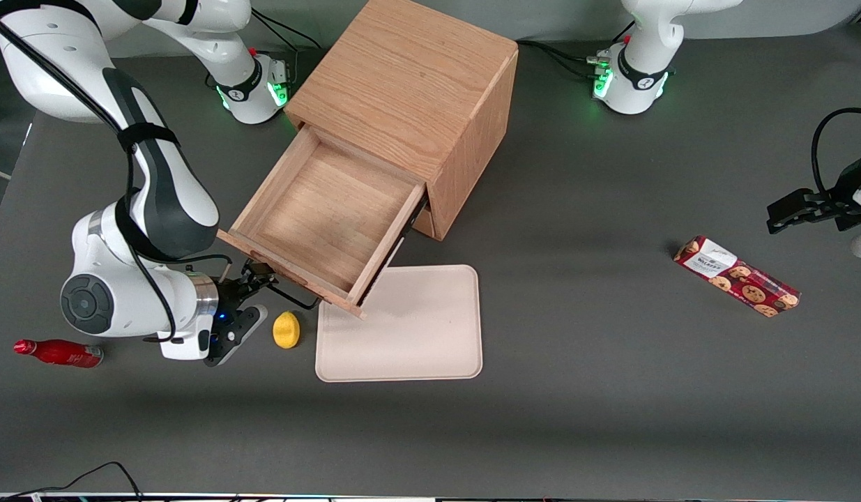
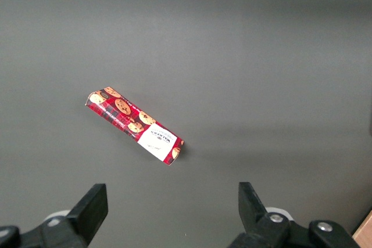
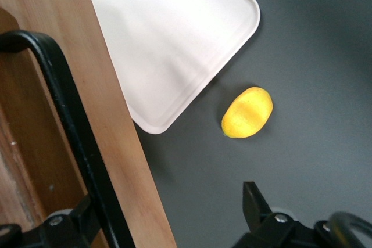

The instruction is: Open upper drawer

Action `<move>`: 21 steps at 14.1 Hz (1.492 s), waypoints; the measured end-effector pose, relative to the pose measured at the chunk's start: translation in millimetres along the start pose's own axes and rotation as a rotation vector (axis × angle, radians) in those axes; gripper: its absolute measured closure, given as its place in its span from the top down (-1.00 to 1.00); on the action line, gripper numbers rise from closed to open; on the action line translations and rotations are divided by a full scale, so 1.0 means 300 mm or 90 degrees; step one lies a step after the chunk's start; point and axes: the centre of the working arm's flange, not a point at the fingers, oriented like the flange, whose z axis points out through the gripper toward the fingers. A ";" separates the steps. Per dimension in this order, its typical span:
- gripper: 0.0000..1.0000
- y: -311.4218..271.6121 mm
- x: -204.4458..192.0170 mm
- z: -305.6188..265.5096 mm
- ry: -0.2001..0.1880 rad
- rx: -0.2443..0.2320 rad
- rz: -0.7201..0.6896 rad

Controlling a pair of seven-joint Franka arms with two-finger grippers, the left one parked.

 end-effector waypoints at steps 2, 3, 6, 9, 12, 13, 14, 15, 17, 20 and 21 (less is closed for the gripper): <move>1.00 -0.002 0.001 -0.004 0.001 -0.001 0.000; 1.00 -0.002 0.001 -0.010 0.001 -0.002 -0.001; 1.00 0.003 -0.014 -0.060 -0.005 -0.005 0.002; 1.00 0.001 -0.045 -0.161 0.001 -0.020 0.010; 1.00 -0.029 -0.088 -0.294 0.002 -0.030 0.062; 1.00 -0.045 -0.110 -0.352 0.009 -0.039 0.096; 1.00 -0.059 -0.140 -0.415 0.019 -0.049 0.137; 1.00 -0.072 -0.183 -0.478 0.023 -0.057 0.179; 1.00 -0.094 -0.285 -0.593 0.026 -0.070 0.247; 1.00 -0.106 -0.433 -0.697 0.040 -0.088 0.334; 1.00 -0.122 -0.480 -0.714 0.046 -0.091 0.370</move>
